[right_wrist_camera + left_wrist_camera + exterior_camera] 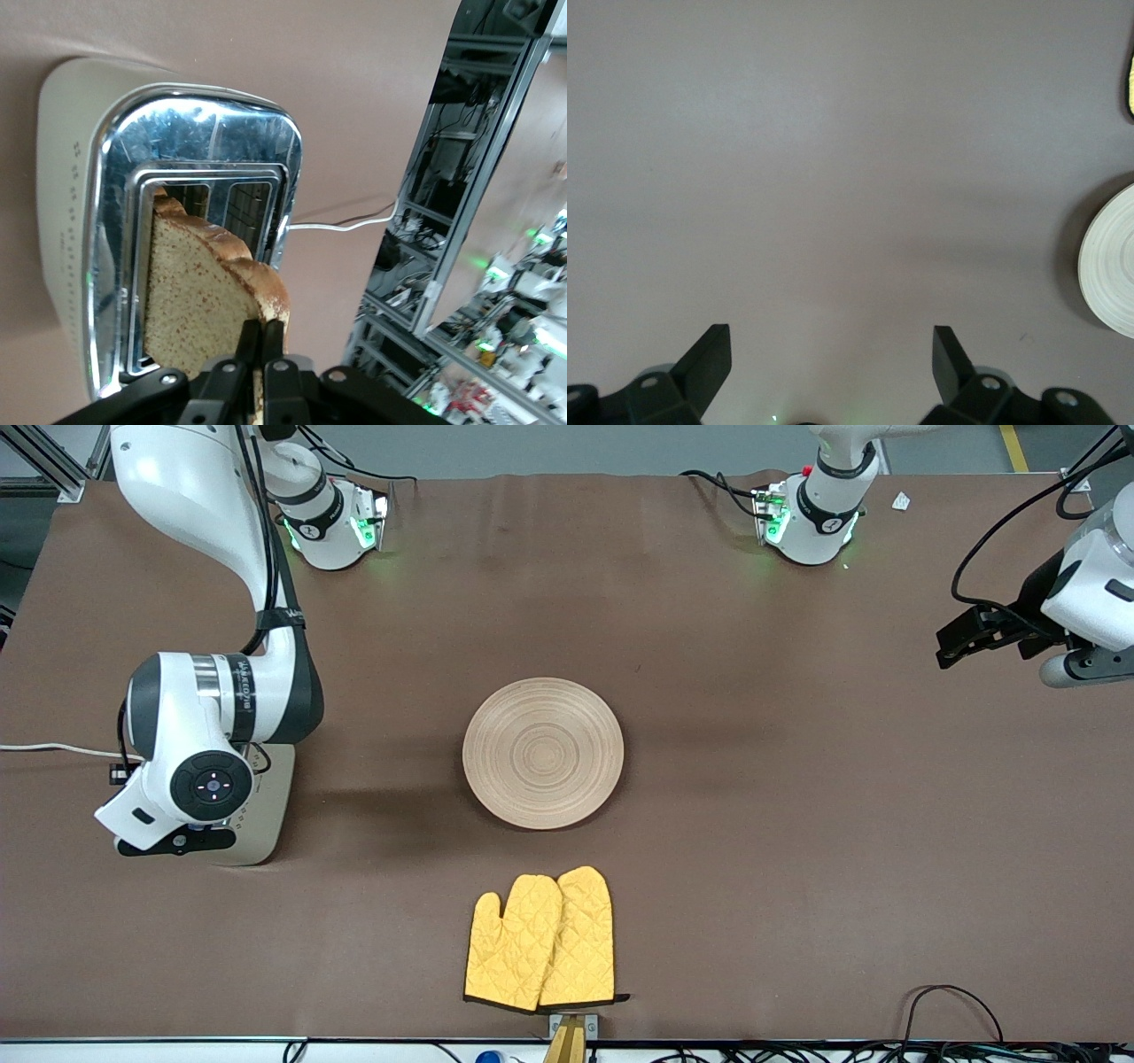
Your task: Move plate and put bread in toaster
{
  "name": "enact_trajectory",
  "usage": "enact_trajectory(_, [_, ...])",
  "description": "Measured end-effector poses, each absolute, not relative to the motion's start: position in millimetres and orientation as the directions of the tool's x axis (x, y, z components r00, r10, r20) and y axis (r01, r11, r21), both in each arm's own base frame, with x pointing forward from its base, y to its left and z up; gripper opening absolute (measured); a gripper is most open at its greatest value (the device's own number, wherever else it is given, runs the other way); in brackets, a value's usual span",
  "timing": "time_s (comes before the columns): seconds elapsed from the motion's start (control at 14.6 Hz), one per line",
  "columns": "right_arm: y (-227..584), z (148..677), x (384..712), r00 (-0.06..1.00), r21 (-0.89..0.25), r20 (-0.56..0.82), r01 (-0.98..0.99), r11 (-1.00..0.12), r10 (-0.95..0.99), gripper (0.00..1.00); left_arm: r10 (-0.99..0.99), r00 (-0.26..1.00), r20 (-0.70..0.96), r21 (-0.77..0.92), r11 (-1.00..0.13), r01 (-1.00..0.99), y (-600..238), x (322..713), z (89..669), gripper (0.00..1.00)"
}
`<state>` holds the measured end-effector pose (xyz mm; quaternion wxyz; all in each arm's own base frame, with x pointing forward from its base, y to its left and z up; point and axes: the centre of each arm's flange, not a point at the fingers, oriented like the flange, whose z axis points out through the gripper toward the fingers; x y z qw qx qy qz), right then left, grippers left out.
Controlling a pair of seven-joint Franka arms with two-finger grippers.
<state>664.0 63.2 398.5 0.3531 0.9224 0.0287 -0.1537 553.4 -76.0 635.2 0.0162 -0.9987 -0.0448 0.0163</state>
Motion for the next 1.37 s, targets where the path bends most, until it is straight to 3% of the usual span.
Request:
enact_trajectory(0.27, [57, 414, 670, 0.97, 0.565, -0.232, 0.08, -0.821, -0.065, 0.5, 0.088, 0.996, -0.031, -0.034, -0.996, 0.087, -77, 553, 635, 1.0])
enact_trajectory(0.62, [-20, 479, 660, 0.977, 0.339, -0.175, -0.057, -0.939, -0.123, 1.0, 0.089, 0.995, -0.033, -0.034, -0.996, 0.088, -77, 553, 635, 1.0])
enact_trajectory(0.96, [-83, 543, 624, 0.987, 0.108, -0.13, -0.079, -0.991, -0.093, 1.0, 0.088, 0.995, -0.037, -0.035, -0.996, 0.087, -77, 553, 635, 1.0])
enact_trajectory(1.37, [-76, 613, 558, 0.994, -0.011, -0.067, -0.082, -0.997, -0.081, 1.0, 0.089, 0.995, -0.038, -0.036, -0.995, 0.088, -76, 551, 638, 1.0])
